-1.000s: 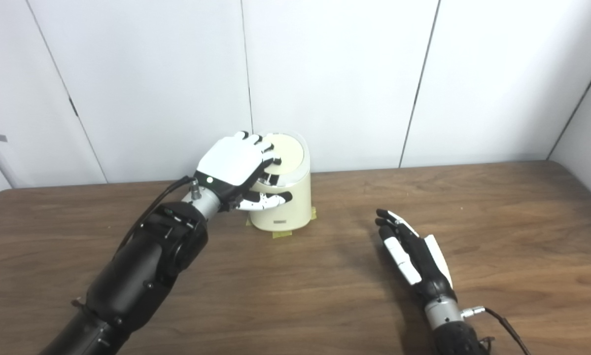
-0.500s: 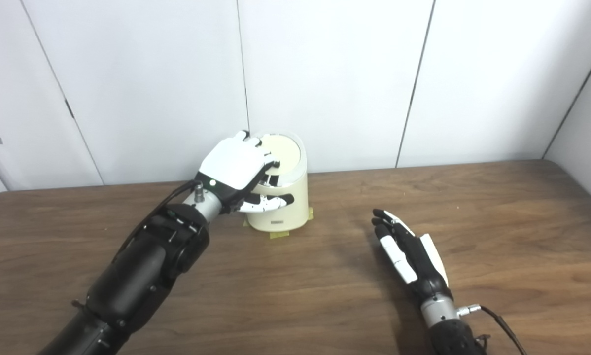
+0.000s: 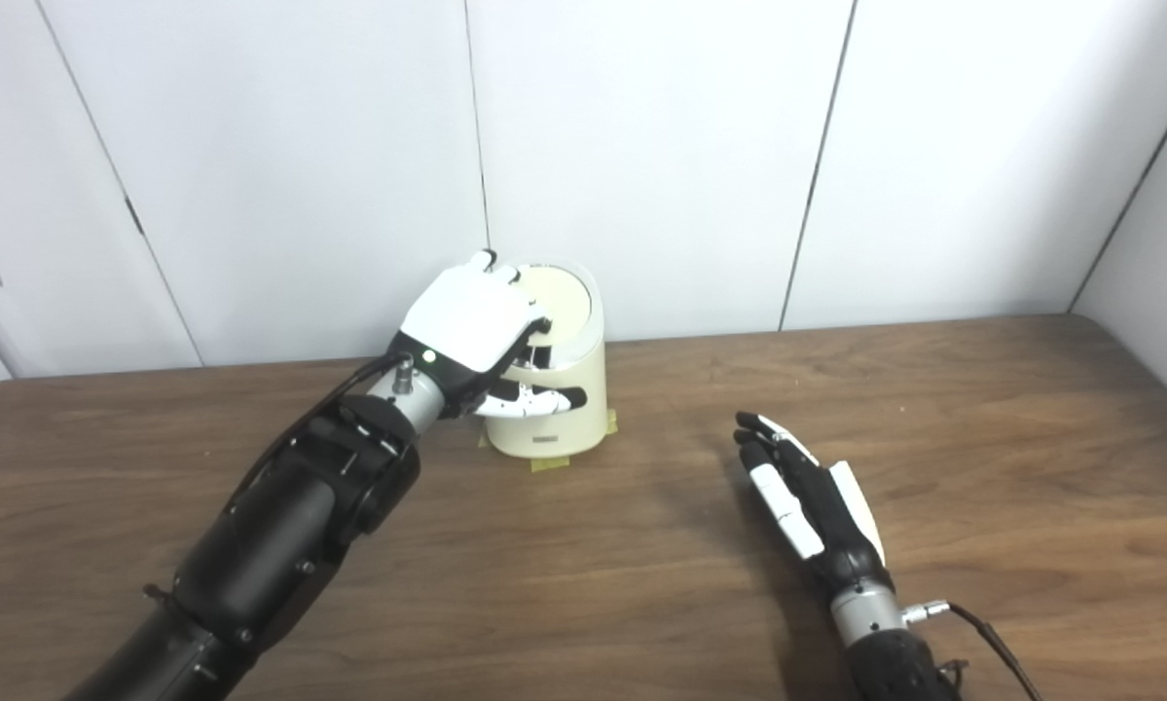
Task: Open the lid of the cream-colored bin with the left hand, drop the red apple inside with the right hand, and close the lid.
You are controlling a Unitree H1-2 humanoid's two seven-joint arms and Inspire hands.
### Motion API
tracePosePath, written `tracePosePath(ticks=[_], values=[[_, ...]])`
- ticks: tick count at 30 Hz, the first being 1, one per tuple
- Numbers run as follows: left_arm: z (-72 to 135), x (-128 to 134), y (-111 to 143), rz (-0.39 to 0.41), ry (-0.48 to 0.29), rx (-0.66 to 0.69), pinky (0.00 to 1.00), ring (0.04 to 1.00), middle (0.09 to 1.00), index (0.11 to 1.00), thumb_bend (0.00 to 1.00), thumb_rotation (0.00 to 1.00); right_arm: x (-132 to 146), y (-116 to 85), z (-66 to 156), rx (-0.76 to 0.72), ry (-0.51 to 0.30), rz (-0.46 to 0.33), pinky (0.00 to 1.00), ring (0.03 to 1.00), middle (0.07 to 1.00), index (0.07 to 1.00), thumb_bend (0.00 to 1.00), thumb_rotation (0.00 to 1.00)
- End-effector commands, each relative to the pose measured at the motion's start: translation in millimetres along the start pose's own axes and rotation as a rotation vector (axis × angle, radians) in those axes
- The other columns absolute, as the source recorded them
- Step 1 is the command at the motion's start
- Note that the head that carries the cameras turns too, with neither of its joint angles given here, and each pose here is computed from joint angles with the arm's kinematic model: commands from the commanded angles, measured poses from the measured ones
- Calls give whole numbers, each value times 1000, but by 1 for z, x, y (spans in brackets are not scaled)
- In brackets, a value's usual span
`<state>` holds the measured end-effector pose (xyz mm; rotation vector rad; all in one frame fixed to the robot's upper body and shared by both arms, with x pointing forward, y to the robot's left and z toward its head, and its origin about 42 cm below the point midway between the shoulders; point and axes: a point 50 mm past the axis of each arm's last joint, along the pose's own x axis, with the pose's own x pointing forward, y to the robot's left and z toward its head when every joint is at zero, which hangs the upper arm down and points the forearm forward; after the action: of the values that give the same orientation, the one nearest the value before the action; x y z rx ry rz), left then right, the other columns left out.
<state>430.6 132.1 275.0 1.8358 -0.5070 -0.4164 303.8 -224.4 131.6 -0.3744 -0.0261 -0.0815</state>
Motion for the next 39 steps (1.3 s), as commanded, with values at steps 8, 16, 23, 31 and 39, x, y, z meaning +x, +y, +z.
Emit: tracePosePath(ticks=[8,16,23,31,39], values=[[-3,-10,-26,-173,-24,-17,1000,934,835,747,576,909,8,-5,22,19,-72,-27,824,860,850,859,554,1000],[-3,-10,-33,-207,-22,-71,1000,940,827,753,550,877,7,-6,24,9,-62,-29,826,864,851,862,546,1000],[7,-17,-49,-232,-28,-67,1000,932,837,758,559,872,6,-8,27,4,-55,-31,834,865,854,864,547,1000],[15,-20,-60,-246,-37,-43,1000,921,823,747,546,845,5,-9,28,4,-50,-29,840,870,858,866,556,1000],[15,-22,-56,-230,-47,-36,1000,919,830,752,545,867,5,-8,27,-2,-51,-31,864,872,856,867,554,1000]])
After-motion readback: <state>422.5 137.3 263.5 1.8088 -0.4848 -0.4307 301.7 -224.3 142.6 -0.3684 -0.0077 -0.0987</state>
